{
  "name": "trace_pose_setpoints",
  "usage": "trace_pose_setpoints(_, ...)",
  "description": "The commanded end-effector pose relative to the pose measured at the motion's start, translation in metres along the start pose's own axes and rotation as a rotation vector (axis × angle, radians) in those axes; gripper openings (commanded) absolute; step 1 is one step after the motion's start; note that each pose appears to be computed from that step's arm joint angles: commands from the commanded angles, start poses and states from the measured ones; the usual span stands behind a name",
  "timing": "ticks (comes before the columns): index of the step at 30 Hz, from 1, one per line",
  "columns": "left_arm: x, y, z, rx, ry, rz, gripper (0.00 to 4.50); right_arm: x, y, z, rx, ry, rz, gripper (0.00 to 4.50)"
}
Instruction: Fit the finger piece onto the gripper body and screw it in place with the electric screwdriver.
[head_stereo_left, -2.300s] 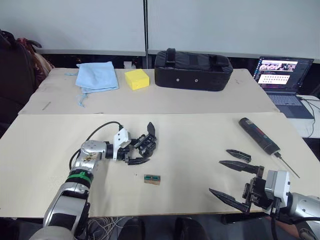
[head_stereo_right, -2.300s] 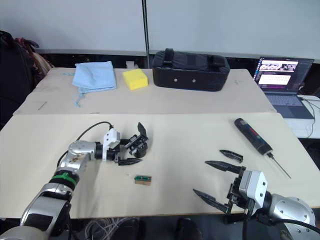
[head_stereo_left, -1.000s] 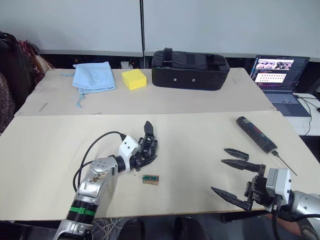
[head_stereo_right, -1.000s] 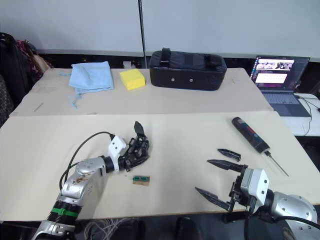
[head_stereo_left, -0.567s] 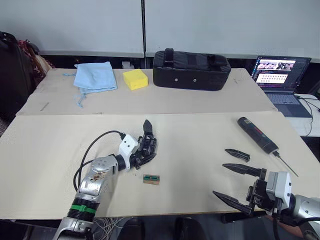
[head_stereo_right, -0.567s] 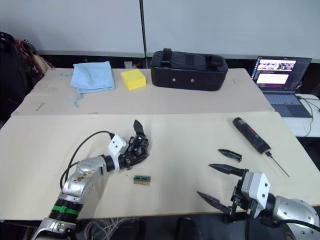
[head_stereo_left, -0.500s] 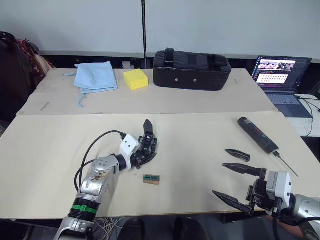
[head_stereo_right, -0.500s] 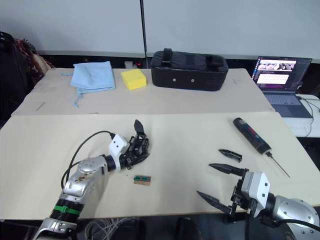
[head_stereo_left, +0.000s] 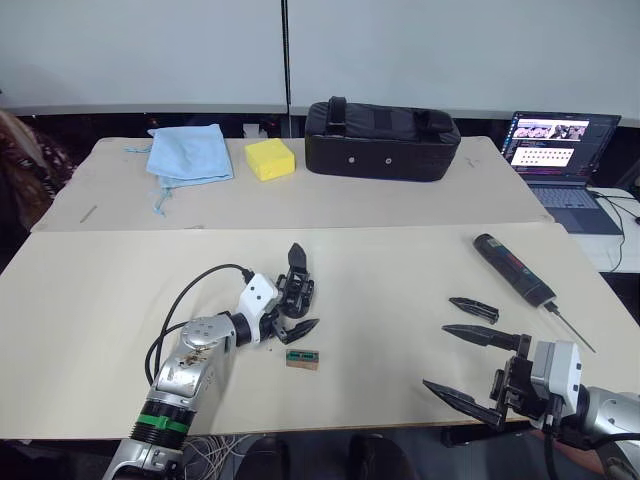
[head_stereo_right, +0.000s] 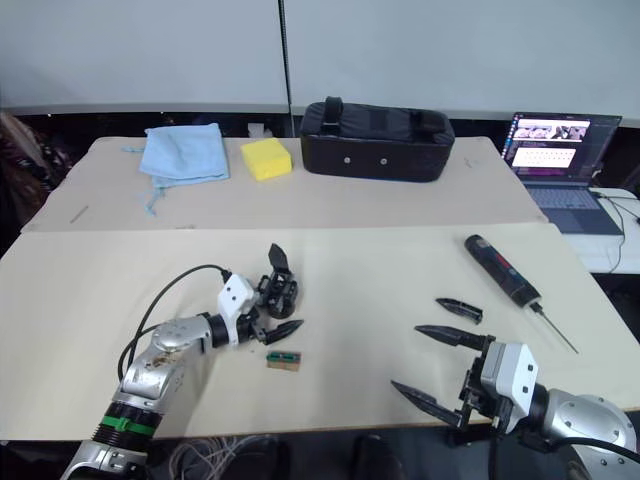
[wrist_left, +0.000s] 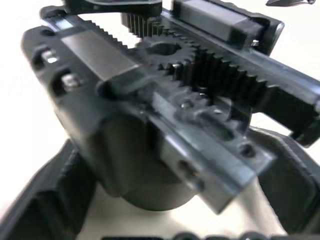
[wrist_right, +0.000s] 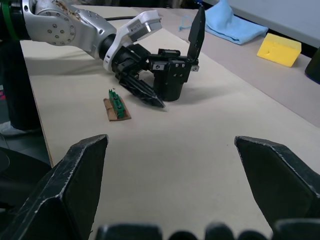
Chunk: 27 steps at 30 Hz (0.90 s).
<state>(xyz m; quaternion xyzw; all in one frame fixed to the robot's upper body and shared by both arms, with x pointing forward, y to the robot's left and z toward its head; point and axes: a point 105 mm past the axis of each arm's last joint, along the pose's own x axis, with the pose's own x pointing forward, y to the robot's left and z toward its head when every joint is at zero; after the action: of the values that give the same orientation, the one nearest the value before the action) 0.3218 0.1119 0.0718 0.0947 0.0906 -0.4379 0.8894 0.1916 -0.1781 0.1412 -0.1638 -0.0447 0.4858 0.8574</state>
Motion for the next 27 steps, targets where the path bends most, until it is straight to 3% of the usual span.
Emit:
trace_pose_setpoints(1,-0.011,0.005,0.006,0.025,-0.025,0.009,4.49,-0.005,0.000,0.004,-0.005,0.001,-0.016,4.50)
trace_pose_setpoints(11,-0.082,0.030,0.002,0.007,-0.084,-0.040,4.49,-0.045,-0.003,-0.016,0.052,0.068,-0.221,4.50)
trace_pose_setpoints(15,-0.115,0.037,0.020,-0.001,-0.118,-0.087,4.49,-0.083,-0.005,-0.030,0.136,0.135,-0.436,4.50)
trace_pose_setpoints(21,-0.119,0.028,0.057,0.104,-0.148,-0.203,4.49,-0.075,-0.030,-0.024,0.152,0.159,-0.573,4.50)
trace_pose_setpoints(23,-0.119,0.020,0.067,0.111,-0.162,-0.263,4.49,-0.074,-0.039,-0.034,0.191,0.297,-0.544,4.50)
trace_pose_setpoints(27,-0.113,0.002,0.089,0.121,-0.201,-0.358,4.49,-0.070,-0.072,-0.027,0.181,0.402,-0.381,4.50)
